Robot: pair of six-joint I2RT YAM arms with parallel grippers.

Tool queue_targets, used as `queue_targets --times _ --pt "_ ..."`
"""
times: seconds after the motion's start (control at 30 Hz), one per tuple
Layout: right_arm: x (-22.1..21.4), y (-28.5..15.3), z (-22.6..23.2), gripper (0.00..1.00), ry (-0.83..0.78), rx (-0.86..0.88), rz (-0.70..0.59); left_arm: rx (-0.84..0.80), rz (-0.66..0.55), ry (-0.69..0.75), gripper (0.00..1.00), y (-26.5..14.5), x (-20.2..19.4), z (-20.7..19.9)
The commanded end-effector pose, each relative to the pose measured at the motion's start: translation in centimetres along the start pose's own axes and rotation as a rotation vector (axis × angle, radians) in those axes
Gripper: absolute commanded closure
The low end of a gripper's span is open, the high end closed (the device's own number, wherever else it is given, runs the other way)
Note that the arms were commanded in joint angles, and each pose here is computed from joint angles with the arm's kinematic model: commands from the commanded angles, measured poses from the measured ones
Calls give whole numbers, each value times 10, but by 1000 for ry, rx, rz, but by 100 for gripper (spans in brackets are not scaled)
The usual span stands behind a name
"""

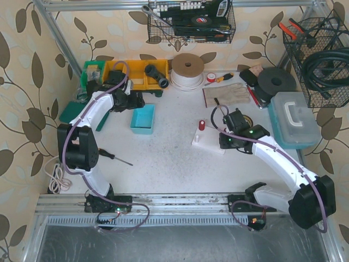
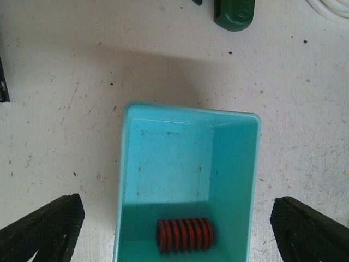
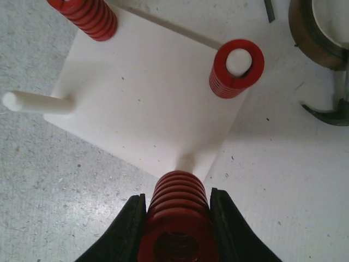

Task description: Install the large spring

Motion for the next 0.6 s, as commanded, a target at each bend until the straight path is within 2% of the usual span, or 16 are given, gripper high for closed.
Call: queue_targets --times 0.0,0.23,0.43,0.57 --pt "-4 9 -5 100 -8 -58 3 -35 -21 1 4 -13 6 -8" --pt "-3 35 -4 100 -30 -82 23 -54 -13 18 5 -16 5 -10" --pt "-6 53 -4 100 -55 -92 48 -96 24 15 12 -13 1 -14" --pt "-3 54 -3 79 -61 -96 63 -114 35 34 18 -14 -2 -16"
Point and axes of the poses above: each gripper's point midway between its finger pads, its own y axis out along the fingers, its own z axis along the line the jaws close on, x = y × z, the point moved 7 cm from there along -y, back along the fingers, and after that the axes turned 3 degrees about -y, right-handed, at the moved point
